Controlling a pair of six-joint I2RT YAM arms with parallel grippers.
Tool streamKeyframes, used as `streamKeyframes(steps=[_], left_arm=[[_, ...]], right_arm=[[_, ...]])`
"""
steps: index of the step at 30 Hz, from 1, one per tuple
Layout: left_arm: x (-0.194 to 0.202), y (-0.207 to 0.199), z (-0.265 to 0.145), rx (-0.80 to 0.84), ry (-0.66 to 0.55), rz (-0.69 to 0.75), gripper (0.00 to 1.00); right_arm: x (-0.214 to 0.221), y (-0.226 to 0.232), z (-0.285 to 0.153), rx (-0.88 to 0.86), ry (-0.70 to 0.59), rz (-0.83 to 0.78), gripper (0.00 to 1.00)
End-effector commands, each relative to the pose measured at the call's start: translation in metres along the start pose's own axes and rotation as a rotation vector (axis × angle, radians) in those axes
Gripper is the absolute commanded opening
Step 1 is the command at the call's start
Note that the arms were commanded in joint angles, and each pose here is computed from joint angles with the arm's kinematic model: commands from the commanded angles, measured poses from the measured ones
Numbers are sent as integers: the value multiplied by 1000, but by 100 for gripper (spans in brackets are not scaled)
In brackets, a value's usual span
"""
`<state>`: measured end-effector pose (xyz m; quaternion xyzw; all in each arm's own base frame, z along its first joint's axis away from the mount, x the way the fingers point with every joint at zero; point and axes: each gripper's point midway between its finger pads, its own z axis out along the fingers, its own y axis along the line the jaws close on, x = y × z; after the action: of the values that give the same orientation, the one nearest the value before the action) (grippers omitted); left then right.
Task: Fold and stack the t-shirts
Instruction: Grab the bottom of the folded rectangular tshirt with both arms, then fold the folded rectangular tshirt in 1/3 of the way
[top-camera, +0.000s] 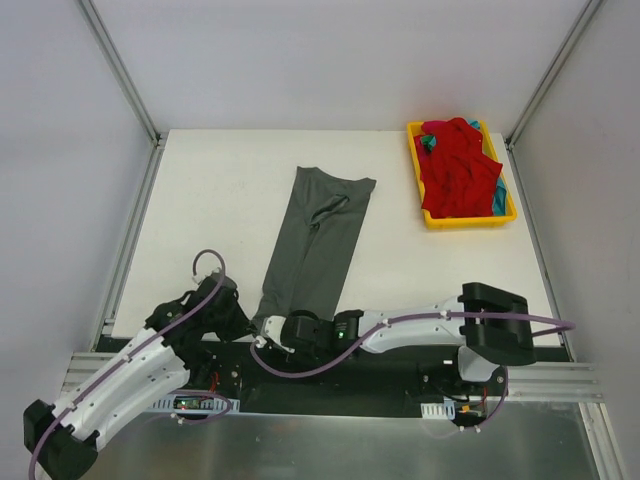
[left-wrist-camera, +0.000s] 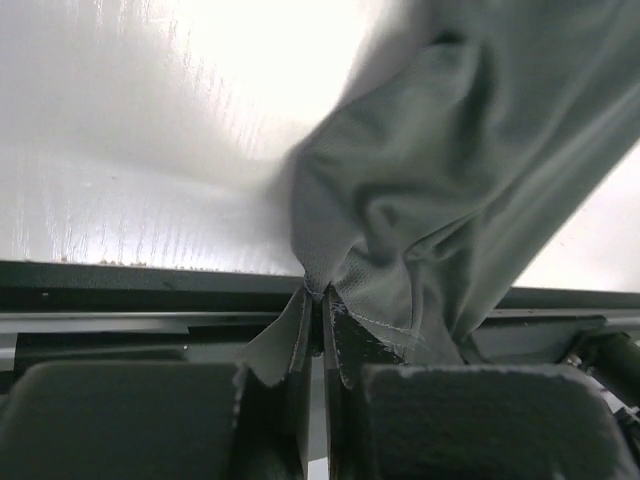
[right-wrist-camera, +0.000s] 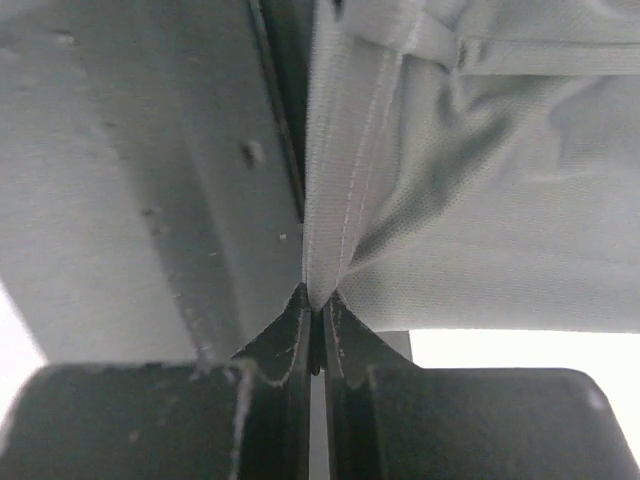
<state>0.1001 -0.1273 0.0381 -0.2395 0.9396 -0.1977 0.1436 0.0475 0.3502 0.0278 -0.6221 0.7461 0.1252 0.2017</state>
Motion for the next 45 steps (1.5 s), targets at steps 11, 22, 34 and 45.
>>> streamKeyframes(steps=[11,22,34,45], left_arm=[[-56,-70,-65,198,-232,63,0],[-129,-141,-65,58,-387,163,0],[-203,-193,-7,-63,-318,220,0],[-237,-193,63,-197,-270,231,13]], right_arm=[[-39,-50,-75,211,-127,114,1],[-46,-157,-101,372,-146,260,1],[-43,-248,-88,367,-133,385,1],[-26,-307,-39,387,-123,520,7]])
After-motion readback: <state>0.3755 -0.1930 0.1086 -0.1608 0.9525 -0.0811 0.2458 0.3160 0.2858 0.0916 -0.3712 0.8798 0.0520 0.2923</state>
